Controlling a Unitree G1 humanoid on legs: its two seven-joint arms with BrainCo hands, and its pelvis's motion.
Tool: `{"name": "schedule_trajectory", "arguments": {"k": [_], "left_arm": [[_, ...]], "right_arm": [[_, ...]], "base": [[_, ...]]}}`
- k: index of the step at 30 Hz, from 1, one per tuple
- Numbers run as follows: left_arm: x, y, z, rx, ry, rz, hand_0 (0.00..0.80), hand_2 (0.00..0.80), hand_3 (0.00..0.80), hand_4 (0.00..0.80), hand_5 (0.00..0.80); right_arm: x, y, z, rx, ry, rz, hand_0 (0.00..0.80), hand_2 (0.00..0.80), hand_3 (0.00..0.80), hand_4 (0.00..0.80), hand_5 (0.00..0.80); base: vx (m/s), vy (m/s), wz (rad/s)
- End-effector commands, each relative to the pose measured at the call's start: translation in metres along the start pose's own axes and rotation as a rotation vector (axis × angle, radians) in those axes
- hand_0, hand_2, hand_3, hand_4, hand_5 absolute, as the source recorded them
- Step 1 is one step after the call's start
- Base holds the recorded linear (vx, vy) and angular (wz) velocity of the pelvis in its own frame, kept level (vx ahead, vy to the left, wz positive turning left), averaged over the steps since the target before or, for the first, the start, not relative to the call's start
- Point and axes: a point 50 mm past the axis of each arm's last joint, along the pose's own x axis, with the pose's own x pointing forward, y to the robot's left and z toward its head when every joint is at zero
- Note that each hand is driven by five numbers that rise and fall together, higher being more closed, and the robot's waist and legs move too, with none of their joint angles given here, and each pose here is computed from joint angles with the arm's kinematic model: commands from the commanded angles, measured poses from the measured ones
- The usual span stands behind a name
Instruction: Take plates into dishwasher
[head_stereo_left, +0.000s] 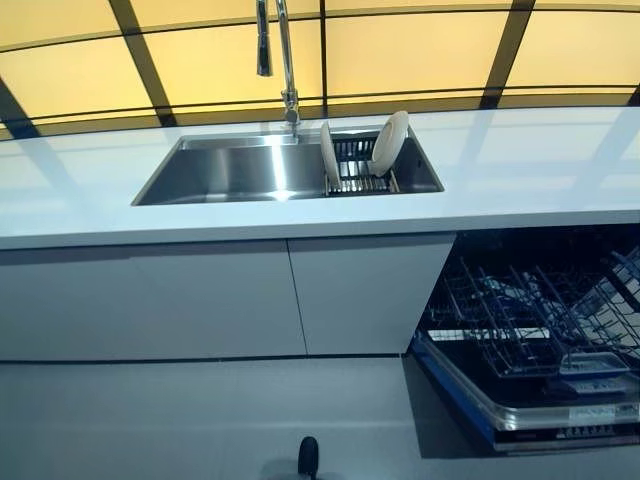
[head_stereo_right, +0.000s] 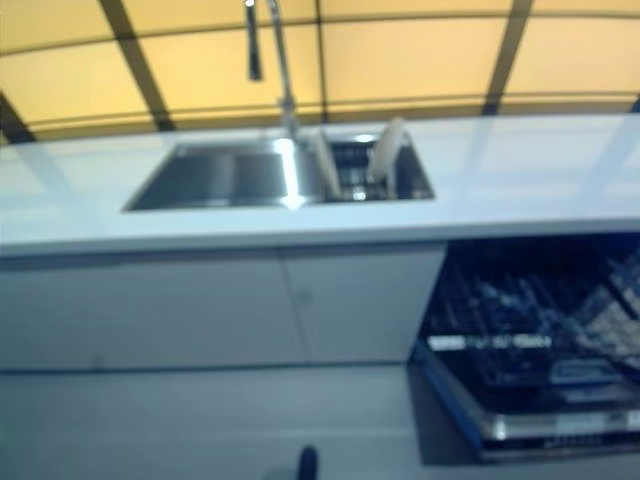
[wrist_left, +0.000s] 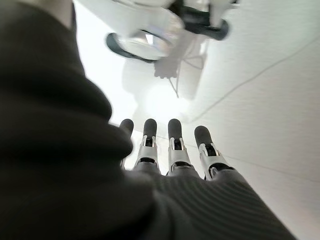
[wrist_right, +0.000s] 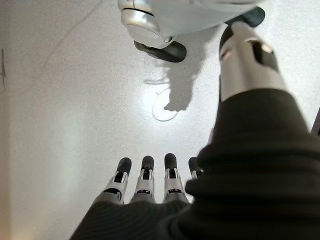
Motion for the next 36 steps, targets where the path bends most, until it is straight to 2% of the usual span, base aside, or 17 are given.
{"name": "schedule_trajectory", "arguments": {"k": [1,4,8,13,22,36], "left_arm": [[-0.002,0.005,0.029,0.053,-0.107,0.011,0.0,0.0,0.0,0.0,0.0],[-0.003,0.001,0.041,0.096,-0.141,0.013,0.0,0.0,0.0,0.0,0.0],[-0.002,-0.005,0.035,0.026,-0.129,0.014,0.0,0.0,0.0,0.0,0.0],[-0.002,0.0,0.034,0.084,-0.132,0.043,0.0,0.0,0.0,0.0,0.0],[-0.003,0.001,0.051,0.196,-0.168,0.032,0.0,0.0,0.0,0.0,0.0],[-0.004,0.01,0.056,0.23,-0.167,0.064,0.0,0.0,0.0,0.0,0.0]], "right_arm": [[-0.002,0.002,0.018,-0.037,-0.084,0.01,0.0,0.0,0.0,0.0,0.0],[-0.002,0.003,0.023,-0.039,-0.097,0.015,0.0,0.0,0.0,0.0,0.0],[-0.002,0.005,0.021,-0.036,-0.082,0.026,0.0,0.0,0.0,0.0,0.0],[-0.001,0.009,0.012,-0.035,-0.043,0.049,0.0,0.0,0.0,0.0,0.0],[-0.003,0.019,0.023,-0.251,-0.068,0.146,0.0,0.0,0.0,0.0,0.0],[-0.002,0.008,0.02,-0.09,-0.042,0.092,0.0,0.0,0.0,0.0,0.0]], "base": [[0.127,-0.021,-0.08],[0.099,-0.032,0.07],[0.159,-0.005,-0.03],[0.24,0.049,-0.06],[0.242,0.098,0.04],[0.174,0.148,0.03]]}}
